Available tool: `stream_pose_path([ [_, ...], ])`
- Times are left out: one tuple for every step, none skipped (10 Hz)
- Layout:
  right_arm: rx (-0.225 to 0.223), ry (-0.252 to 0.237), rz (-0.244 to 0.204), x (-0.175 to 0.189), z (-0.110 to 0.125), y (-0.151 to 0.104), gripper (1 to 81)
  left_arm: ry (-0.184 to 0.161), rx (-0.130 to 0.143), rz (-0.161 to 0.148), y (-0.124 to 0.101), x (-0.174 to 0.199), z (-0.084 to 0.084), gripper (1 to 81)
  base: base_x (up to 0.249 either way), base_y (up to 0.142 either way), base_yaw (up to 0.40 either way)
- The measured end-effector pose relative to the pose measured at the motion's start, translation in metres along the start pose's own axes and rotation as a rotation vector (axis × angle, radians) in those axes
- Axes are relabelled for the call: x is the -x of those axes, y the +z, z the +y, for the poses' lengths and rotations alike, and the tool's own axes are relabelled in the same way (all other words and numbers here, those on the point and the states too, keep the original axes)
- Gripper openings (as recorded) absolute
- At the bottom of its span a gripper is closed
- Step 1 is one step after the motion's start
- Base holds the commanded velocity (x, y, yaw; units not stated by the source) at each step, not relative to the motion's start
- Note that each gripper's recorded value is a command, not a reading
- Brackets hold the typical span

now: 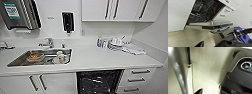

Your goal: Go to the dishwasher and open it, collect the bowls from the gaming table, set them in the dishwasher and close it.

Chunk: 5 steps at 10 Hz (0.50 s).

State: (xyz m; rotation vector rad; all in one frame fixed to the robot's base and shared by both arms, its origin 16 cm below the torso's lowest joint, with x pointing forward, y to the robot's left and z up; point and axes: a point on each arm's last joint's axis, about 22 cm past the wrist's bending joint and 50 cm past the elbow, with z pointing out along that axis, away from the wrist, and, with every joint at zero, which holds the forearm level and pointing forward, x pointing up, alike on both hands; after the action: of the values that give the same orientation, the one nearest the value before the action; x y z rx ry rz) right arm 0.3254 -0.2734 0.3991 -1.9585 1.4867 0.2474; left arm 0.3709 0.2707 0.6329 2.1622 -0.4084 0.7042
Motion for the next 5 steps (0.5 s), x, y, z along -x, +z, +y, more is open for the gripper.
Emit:
stream_pose_path([
  [0.005,0.0,-0.007,0.003,0.002,0.002,81.1,0.0,-0.001,-0.001,0.0,0.0,-0.001,81.1,-0.144,0.0,0.0],
  [-0.015,-0.011,-0.011,0.005,-0.012,0.007,81.1,0.0,-0.001,0.0,0.002,0.001,-0.002,81.1,-0.078,0.0,0.0],
  [-0.023,-0.018,-0.02,0.01,-0.017,0.01,81.1,0.0,0.001,-0.008,0.004,0.005,-0.002,81.1,0.0,0.0,0.0],
  [-0.014,-0.043,-0.021,0.01,-0.015,0.008,81.1,0.001,-0.002,-0.014,0.005,0.008,-0.005,81.1,0.0,0.0,0.0],
  [-0.006,-0.124,-0.013,0.005,-0.015,0.004,81.1,-0.002,-0.002,-0.018,0.009,0.011,-0.007,81.1,0.0,0.0,0.0],
])
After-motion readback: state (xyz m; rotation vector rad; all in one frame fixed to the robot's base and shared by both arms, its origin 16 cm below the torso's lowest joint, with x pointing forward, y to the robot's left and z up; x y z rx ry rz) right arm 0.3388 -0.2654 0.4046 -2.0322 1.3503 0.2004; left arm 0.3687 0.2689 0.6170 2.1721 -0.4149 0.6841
